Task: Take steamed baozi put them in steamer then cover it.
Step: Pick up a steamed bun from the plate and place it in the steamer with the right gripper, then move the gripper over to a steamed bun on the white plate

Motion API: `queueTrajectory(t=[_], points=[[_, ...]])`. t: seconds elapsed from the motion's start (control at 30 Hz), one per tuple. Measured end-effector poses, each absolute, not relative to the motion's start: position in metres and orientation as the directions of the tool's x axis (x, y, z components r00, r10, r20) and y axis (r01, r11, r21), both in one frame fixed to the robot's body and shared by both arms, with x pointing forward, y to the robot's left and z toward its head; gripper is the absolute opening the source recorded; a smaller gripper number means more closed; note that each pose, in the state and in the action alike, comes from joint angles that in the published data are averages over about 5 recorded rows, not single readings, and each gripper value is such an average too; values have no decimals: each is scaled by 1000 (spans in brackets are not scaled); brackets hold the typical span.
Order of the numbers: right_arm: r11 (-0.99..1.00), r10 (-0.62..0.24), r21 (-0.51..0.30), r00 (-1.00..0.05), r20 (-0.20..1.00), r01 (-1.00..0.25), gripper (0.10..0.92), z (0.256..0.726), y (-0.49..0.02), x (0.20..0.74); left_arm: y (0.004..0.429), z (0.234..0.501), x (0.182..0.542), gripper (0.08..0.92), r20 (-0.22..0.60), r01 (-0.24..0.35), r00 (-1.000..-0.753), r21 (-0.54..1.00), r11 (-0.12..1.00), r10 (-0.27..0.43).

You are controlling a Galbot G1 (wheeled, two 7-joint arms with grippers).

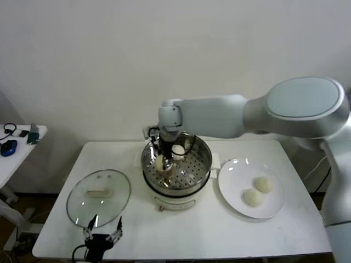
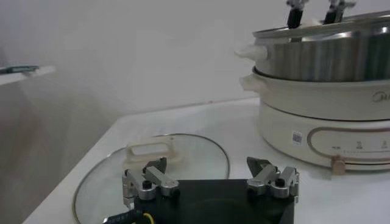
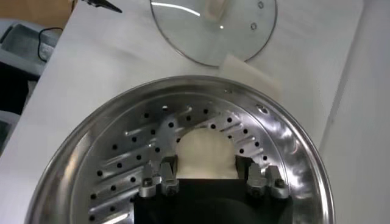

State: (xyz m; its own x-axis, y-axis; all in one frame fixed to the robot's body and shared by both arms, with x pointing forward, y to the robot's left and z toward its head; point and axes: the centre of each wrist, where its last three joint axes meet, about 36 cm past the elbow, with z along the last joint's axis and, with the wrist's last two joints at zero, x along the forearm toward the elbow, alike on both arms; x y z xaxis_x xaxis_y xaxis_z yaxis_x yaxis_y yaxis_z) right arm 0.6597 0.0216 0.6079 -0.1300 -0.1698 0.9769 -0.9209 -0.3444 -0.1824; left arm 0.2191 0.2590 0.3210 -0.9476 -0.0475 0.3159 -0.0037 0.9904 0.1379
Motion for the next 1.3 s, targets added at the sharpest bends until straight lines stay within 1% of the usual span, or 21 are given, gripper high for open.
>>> queueTrajectory(t=[0.17, 0.23, 0.33, 0.43, 0.63, 0.77, 0.97, 1.13, 1.3], points=[[-347, -165, -190, -139, 976, -919, 637, 596, 31, 662, 259, 321, 219, 823, 313, -5, -948, 138, 990, -49], [-347, -167, -196, -146, 975, -917, 669, 594, 32, 663, 259, 322, 218, 823, 313, -6, -948, 139, 990, -49], [-347, -174, -205, -152, 973, -915, 750, 595, 33, 664, 259, 322, 217, 823, 311, -6, -949, 139, 990, -50], [-349, -183, -208, -151, 971, -914, 807, 598, 31, 664, 259, 323, 217, 823, 308, -6, -950, 140, 990, -50], [-356, -183, -191, -132, 974, -915, 822, 622, 6, 663, 259, 326, 215, 823, 306, -5, -951, 144, 990, -49], [-347, -163, -167, -116, 980, -923, 823, 651, -39, 662, 259, 328, 215, 823, 305, -4, -951, 146, 989, -49], [-288, -110, -135, -108, 988, -948, 823, 684, -140, 649, 258, 329, 216, 823, 301, 1, -953, 146, 989, -44], [-215, -66, -105, -93, 993, -971, 823, 676, -230, 626, 256, 330, 220, 823, 292, -1, -955, 139, 990, -42], [-154, -47, -83, -76, 996, -985, 823, 644, -296, 603, 254, 330, 221, 823, 288, -2, -957, 130, 991, -40]])
